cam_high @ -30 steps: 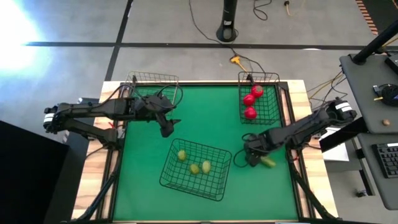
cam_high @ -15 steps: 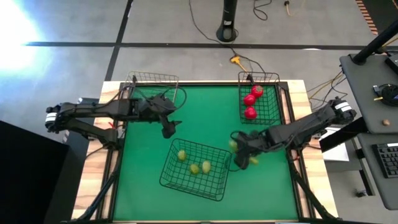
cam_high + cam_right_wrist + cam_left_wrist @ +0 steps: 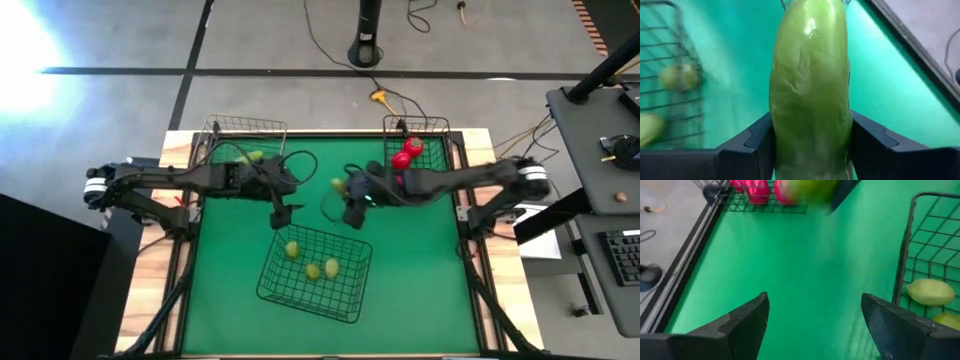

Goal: Sort produce into baskets
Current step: Put the cucumber into the silver wire basket

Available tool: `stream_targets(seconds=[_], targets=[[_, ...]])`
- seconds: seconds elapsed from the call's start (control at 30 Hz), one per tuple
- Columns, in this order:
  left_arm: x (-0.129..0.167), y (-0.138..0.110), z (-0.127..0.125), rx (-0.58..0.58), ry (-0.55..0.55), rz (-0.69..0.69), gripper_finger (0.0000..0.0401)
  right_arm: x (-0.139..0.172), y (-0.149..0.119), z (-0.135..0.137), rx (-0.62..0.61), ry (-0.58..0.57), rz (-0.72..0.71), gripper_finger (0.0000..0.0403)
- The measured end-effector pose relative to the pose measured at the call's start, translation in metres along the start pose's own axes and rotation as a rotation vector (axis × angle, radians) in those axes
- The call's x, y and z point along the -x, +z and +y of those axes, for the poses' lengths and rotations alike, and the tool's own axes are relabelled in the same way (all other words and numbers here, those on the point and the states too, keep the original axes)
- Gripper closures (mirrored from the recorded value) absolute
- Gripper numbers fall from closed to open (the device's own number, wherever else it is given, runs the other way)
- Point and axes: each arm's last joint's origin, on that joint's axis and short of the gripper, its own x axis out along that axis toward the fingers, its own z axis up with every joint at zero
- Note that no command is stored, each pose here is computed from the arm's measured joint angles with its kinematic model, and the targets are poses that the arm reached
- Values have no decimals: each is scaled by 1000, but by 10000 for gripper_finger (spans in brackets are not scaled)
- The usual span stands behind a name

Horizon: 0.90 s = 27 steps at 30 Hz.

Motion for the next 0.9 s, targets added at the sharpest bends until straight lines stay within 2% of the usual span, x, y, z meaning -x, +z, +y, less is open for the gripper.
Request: stream_targets(seconds=[0.2,0.47,0.67,0.77,0.9], targets=[[-2,-5,3,-23,29,17,105,-74,1,-22,3,12,142,210],[1,-17,2,-11,29,20,105,-139,-6,-33,58,44,288,208],[-7,-29,-1,-25,-24,12,105,-156,-1,-31,105,87,310,207],[-13,-37,-4,-4,-60,-16,105,-156,6,-28,126,103,287,207],[-16,-43,-4,20,-54,-10,105,-148,11,-29,147,107,321,197]])
